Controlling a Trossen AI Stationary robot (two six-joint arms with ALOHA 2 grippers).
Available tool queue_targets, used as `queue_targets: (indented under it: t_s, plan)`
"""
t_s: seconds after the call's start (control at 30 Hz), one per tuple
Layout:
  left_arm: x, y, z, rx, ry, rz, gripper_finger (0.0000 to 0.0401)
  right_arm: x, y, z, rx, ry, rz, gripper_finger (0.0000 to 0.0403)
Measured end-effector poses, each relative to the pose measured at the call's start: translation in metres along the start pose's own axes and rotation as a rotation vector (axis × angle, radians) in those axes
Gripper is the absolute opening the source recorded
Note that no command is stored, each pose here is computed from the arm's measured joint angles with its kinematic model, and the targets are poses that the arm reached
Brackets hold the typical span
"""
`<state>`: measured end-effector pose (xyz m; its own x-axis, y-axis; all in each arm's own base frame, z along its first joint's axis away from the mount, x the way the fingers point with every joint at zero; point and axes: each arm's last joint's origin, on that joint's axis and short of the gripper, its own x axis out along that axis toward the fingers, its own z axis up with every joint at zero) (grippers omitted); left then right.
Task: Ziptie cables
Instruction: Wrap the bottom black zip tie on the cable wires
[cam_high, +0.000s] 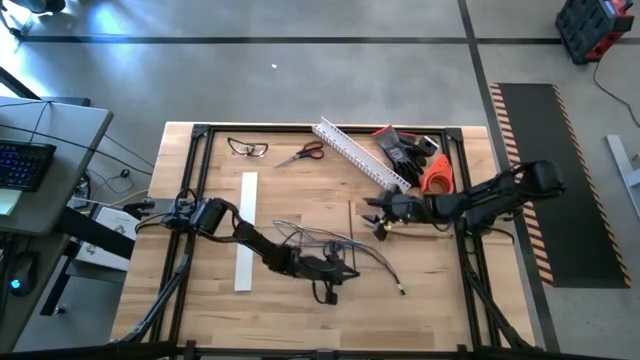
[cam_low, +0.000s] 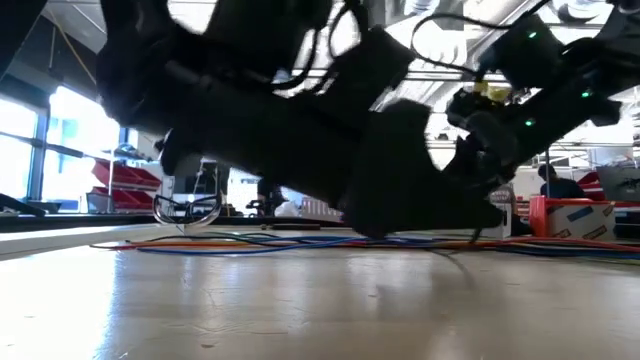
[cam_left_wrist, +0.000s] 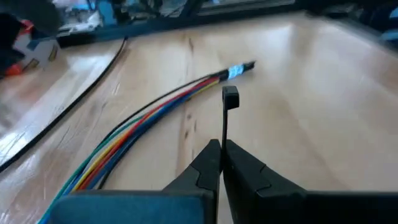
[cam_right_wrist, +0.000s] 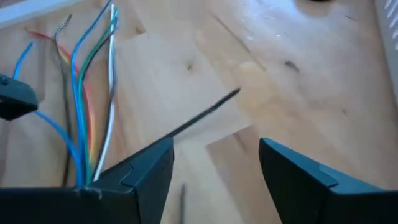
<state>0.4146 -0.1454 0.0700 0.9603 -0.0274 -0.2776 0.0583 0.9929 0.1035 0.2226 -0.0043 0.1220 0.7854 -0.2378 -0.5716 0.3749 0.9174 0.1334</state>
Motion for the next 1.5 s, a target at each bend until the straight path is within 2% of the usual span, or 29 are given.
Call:
queue_targets:
  t_s: [0.2, 0.4, 0.6, 0.8, 0.93, 1.27, 1.5]
  plan:
    - [-0.007, 0.009, -0.010, -0.022, -0.025, -0.026, 0.0000, 0.010, -0.012, 0.006, 0.051, -0.002, 0.063, 0.0222]
    - [-0.007, 0.009, -0.010, -0.023, -0.029, -0.036, 0.0000, 0.034, -0.016, 0.013, 0.027, 0.046, -0.005, 0.0222]
    - [-0.007, 0.007, -0.010, -0.021, -0.027, -0.040, 0.0000, 0.051, -0.031, 0.017, 0.017, 0.106, -0.065, 0.0223]
    - [-0.007, 0.007, -0.010, -0.021, -0.027, -0.054, 0.0000, 0.067, -0.044, 0.019, 0.063, 0.153, 0.029, 0.0223]
    - [-0.007, 0.006, -0.010, -0.021, -0.026, -0.058, 0.0000, 0.072, -0.046, 0.018, 0.049, 0.167, 0.070, 0.0217]
    - [-0.007, 0.006, -0.011, -0.017, -0.012, -0.053, 0.0000, 0.071, -0.030, 0.013, 0.020, 0.211, 0.243, 0.0127]
    - [-0.007, 0.007, -0.012, -0.017, -0.009, -0.044, 0.0000, 0.070, -0.018, 0.010, -0.014, 0.217, 0.261, 0.0062]
